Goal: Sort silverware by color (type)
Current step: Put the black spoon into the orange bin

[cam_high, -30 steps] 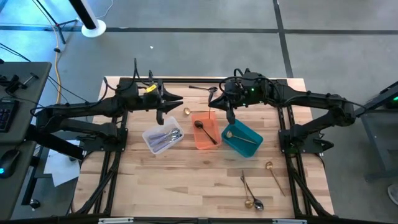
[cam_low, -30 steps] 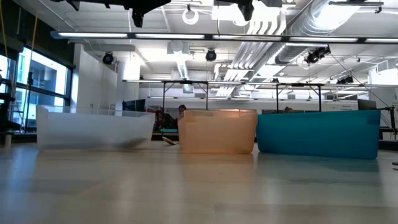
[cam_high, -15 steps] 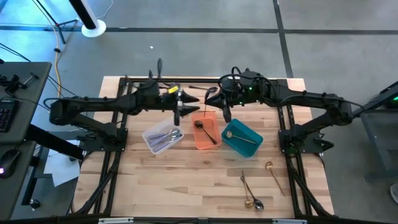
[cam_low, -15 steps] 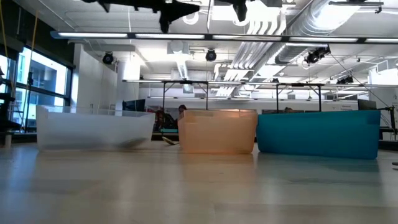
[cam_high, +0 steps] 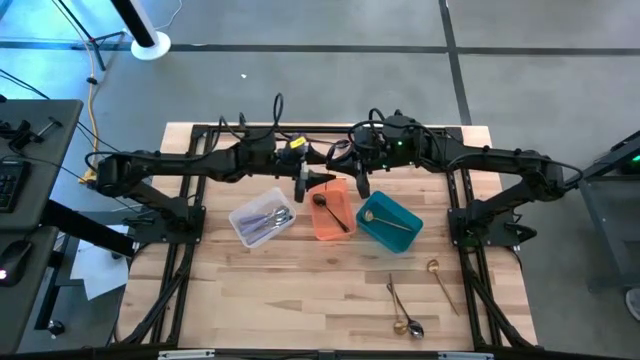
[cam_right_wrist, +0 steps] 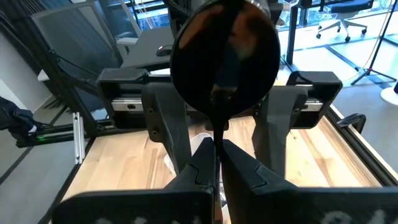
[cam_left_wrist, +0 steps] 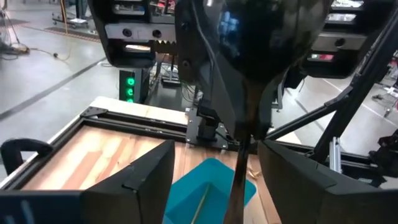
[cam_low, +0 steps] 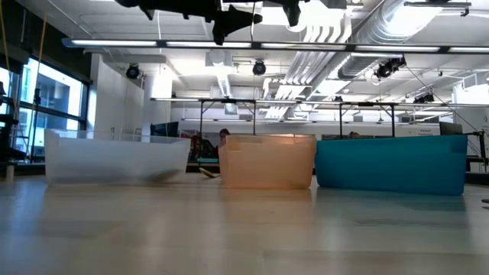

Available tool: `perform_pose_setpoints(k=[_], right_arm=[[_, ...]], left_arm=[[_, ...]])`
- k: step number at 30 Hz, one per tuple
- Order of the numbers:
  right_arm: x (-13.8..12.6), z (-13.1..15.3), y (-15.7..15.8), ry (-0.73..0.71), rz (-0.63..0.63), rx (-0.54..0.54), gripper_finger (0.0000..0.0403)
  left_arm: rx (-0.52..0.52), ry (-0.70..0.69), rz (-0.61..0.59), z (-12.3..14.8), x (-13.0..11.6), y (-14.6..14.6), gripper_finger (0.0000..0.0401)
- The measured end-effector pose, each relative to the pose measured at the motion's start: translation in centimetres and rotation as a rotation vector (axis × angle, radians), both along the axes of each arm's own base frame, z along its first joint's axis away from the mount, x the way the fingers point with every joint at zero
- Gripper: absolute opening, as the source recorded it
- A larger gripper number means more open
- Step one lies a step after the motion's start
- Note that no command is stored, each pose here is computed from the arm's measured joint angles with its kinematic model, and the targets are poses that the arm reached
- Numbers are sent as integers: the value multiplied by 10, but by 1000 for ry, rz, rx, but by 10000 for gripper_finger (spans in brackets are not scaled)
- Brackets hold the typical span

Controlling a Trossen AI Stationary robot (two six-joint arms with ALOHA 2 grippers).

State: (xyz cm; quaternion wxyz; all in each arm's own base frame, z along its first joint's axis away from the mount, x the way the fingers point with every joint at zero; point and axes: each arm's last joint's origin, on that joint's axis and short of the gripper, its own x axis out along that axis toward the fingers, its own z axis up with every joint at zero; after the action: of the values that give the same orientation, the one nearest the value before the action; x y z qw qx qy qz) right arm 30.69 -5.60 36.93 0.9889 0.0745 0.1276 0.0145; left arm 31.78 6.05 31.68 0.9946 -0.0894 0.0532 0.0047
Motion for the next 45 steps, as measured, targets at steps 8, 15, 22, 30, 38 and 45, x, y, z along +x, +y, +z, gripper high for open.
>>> perform_pose_setpoints(k=[8,15,22,30,38,45], right_arm=[[-1,0,-3,-1,-9,-15,0],[-1,0,-7,1,-28,-15,0],[-1,0,-7,4,-28,-10,13],[-5,-5,-15,55,-94,73,101],[-23,-3,-20,132,-130,31,228],[-57,-3,-15,319,-241,-33,242]], left_arm=[[-23,6,15,0,-2,4,91],[-24,13,30,0,-3,9,17],[-9,18,32,-1,-3,9,6],[14,35,77,-2,-6,20,3],[28,140,103,-2,-22,26,2],[3,176,183,-2,-48,20,1]])
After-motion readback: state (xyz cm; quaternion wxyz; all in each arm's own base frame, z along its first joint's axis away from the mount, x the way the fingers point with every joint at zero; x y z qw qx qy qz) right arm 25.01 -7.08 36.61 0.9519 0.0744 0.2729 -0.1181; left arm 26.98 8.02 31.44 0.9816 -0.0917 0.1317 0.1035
